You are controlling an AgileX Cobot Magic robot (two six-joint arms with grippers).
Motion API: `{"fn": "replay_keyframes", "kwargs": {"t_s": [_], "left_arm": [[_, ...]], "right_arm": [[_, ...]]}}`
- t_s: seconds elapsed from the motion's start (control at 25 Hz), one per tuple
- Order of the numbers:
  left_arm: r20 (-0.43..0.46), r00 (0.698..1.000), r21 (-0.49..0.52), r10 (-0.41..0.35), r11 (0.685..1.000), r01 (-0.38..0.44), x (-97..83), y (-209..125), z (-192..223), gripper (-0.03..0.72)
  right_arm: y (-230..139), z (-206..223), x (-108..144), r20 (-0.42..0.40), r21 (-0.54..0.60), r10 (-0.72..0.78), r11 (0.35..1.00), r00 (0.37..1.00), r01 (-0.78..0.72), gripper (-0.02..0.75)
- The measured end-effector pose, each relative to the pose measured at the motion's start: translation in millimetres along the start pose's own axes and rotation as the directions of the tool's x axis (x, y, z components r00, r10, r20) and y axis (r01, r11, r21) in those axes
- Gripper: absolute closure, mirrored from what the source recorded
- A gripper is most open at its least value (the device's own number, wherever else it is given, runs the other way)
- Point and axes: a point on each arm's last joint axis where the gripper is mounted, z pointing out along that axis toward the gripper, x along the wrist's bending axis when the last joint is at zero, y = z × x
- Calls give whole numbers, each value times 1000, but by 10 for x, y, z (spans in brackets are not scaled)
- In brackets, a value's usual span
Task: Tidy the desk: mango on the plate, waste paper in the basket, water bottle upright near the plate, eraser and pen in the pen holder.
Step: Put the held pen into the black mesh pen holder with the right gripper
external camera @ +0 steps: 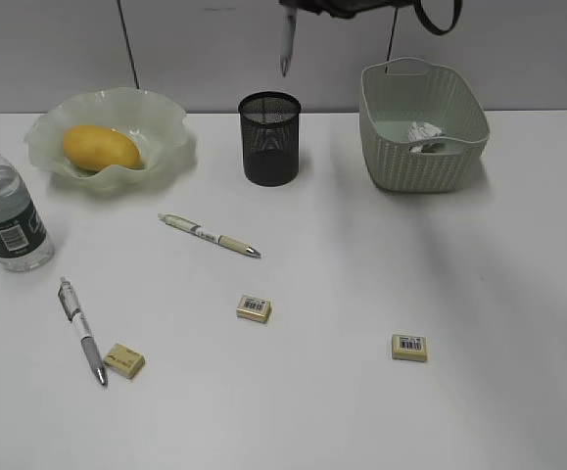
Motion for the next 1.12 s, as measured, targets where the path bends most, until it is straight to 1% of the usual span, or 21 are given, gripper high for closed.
{"fn": "replay_keyframes", "kwargs": {"t_s": [0.08,0.2,0.4,0.6,0.76,0.92,1.04,1.12], "left_arm": [[0,1000,0,0,1000,0,0,0,0,170],[0,1000,0,0,1000,0,0,0,0,170],[0,1000,0,0,1000,0,0,0,0,170],[0,1000,0,0,1000,0,0,0,0,170],[0,1000,0,0,1000,0,0,0,0,170],[0,1000,0,0,1000,0,0,0,0,170],[0,1000,0,0,1000,0,0,0,0,170],[0,1000,0,0,1000,0,0,0,0,170]], "right_arm": [[76,74,7,-19,-123,-63,991,998,60,622],[58,233,-20,-21,-232,-137,964,990,129,622],[-162,571,-109,-20,-306,-242,925,970,224,622],[-355,804,-185,-19,-369,-292,891,956,265,622],[-529,964,-257,-2,-379,-341,870,940,314,622],[-729,1112,-345,12,-339,-364,875,931,346,619],[-820,1180,-403,27,-326,-350,882,936,339,582],[-883,1224,-442,43,-313,-356,883,934,351,522]]}}
